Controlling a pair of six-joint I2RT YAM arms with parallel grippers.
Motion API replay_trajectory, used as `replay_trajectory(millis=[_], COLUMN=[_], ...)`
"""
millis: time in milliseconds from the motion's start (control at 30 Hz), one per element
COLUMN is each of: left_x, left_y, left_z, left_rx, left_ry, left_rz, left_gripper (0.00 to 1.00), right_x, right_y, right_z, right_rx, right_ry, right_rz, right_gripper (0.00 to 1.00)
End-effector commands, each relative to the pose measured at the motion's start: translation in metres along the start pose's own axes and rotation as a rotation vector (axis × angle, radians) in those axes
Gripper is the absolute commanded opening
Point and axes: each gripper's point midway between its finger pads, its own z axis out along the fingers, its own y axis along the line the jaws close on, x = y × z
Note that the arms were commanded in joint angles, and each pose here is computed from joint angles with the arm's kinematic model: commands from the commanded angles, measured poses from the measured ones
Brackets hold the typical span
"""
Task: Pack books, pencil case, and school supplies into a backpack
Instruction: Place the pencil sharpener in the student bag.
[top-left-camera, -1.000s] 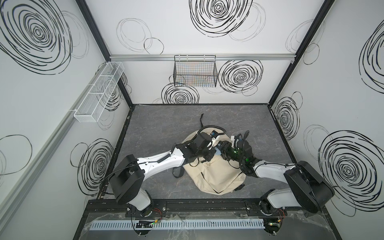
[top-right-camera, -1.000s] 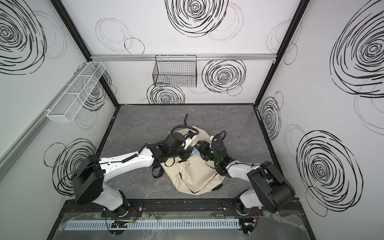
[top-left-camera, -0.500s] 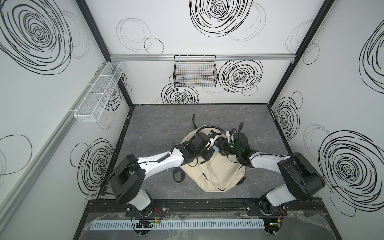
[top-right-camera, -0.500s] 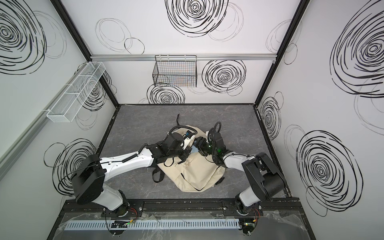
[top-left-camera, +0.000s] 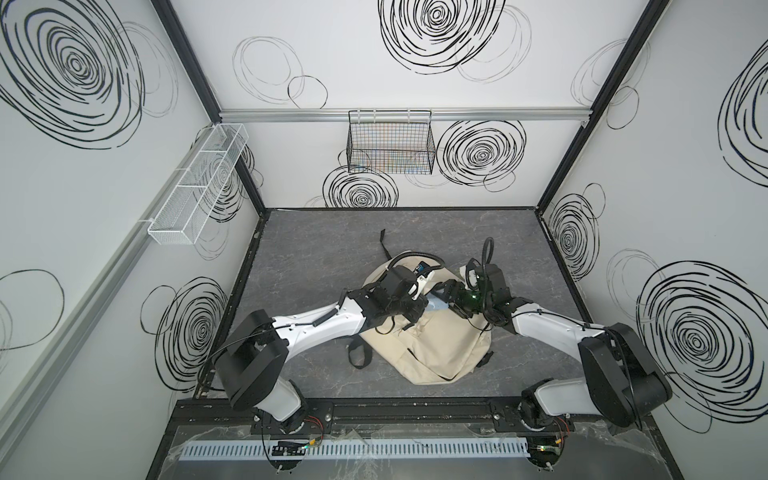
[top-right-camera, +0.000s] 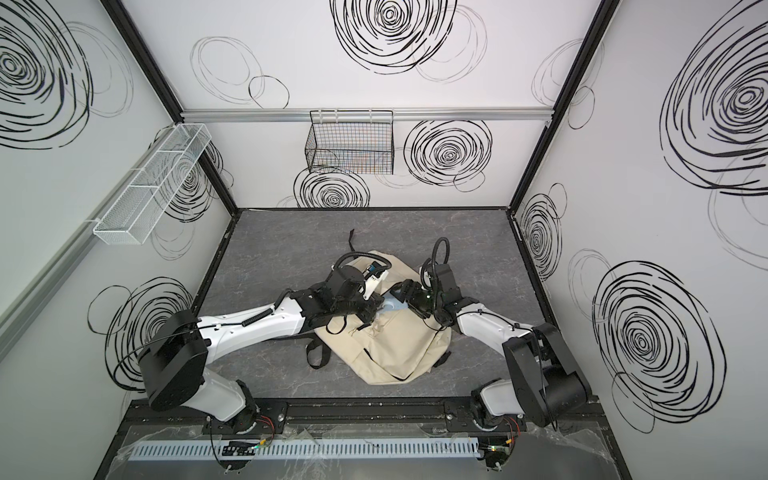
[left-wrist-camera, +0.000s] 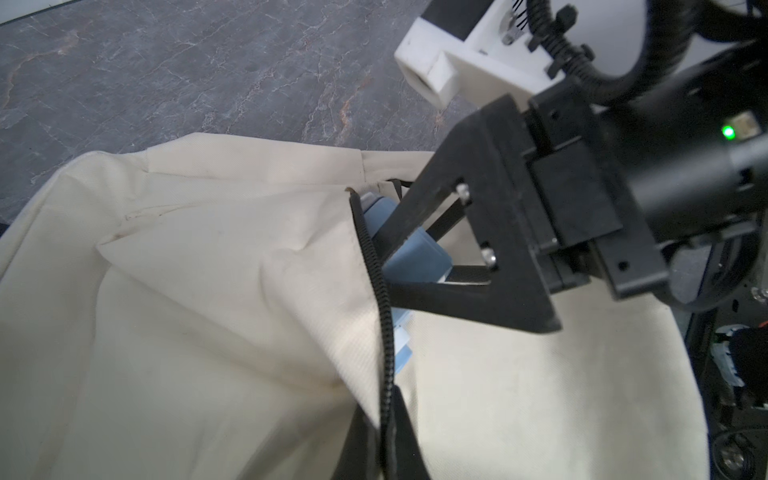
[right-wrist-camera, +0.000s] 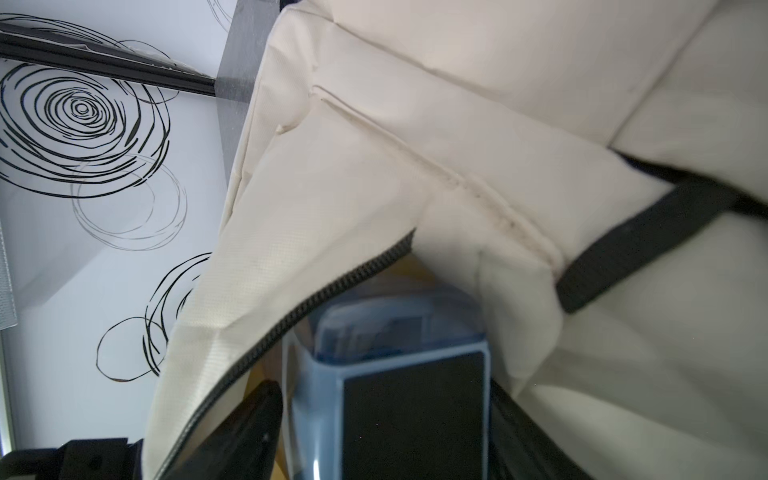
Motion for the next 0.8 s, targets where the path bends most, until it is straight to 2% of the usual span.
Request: replay_trajectory(millis=[0,133,233,367,533,633,767], left_x=[-0.027,-0.027,-0.027,-0.024,-0.02,-0.019,-0.016], left_y=[-0.009,-0.015,-0.02,-0.026,-0.033,-0.036,-0.036], left_z=[-0.009,-0.007,-0.006,-0.006,-0.004,-0.003,-0.001], left_rx=[0.049,0.076,0.097,0.112,0.127,0.133,0.134], left_ry=[-0.103,-0.098,-0.096,-0.088,-0.081,-0.077,-0.07], left_rz=[-0.003,0.006,0.021,0.04,0.052,0.056,0.057], left_gripper=[0.0,0.0,0.0,0.0,0.0,0.0,0.0], right_x=[-0.003,0.001,0.008,0.008,-0.007,-0.011,-0.007], right_y=[-0.002,0.014,0.036,0.048,0.049,0.054,0.065], right_z=[-0.003,0.007,0.014,0.018,0.016,0.014,0.018], right_rx=[0.024,-0.055,-0.138,-0.21,-0.248,-0.317,-0.361], right_ry=[-0.012,0.022,0.064,0.067,-0.035,-0.069,-0.046], right_rz=[-0.049,-0.087,-0.134,-0.128,-0.091,-0.044,-0.04], right_gripper=[0.71,0.52,0.45,0.45,0.48,0.49,0.46])
